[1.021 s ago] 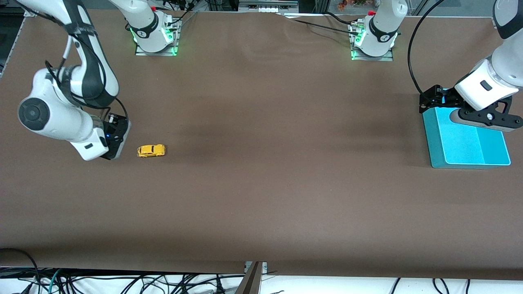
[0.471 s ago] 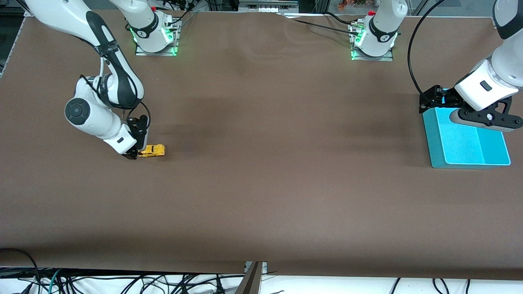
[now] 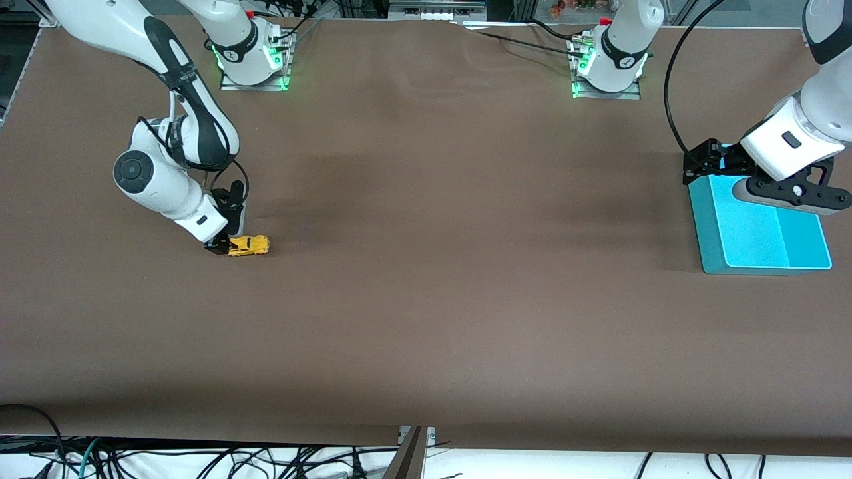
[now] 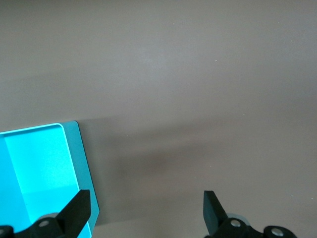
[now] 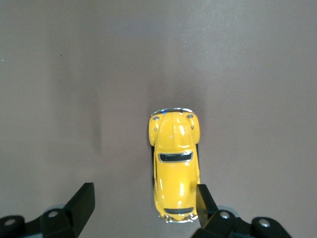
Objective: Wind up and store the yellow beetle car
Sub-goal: 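Close the right gripper on the yellow car's body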
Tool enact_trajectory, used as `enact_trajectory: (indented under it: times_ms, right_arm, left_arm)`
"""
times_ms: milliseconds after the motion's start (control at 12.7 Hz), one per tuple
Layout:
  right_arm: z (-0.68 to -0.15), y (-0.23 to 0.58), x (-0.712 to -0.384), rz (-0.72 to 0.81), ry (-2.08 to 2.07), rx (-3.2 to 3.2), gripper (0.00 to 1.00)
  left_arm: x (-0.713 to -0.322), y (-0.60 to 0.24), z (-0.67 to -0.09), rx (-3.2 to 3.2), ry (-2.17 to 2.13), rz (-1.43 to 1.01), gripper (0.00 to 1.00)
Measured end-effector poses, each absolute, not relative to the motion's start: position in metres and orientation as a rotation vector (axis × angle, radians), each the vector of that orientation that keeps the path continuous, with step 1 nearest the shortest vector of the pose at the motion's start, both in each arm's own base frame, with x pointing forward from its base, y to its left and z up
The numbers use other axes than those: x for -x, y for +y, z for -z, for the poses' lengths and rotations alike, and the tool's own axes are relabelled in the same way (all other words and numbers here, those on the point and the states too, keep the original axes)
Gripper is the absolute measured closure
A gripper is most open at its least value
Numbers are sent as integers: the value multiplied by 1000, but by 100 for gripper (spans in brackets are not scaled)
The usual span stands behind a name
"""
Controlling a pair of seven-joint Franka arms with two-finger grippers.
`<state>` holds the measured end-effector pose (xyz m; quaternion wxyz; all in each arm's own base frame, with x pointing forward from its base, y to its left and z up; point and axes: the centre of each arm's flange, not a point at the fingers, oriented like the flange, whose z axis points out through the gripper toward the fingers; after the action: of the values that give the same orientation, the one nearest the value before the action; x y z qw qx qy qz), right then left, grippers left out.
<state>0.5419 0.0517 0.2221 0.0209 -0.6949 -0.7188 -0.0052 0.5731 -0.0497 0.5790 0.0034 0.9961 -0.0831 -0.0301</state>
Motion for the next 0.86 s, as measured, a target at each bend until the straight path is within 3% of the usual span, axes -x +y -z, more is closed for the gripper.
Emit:
enact_trajectory:
  times_ms: [864]
  right_arm:
    - [-202, 55, -549, 113, -2322, 2120, 10]
  left_arm:
    - [-573, -50, -579, -3122, -261, 94, 0]
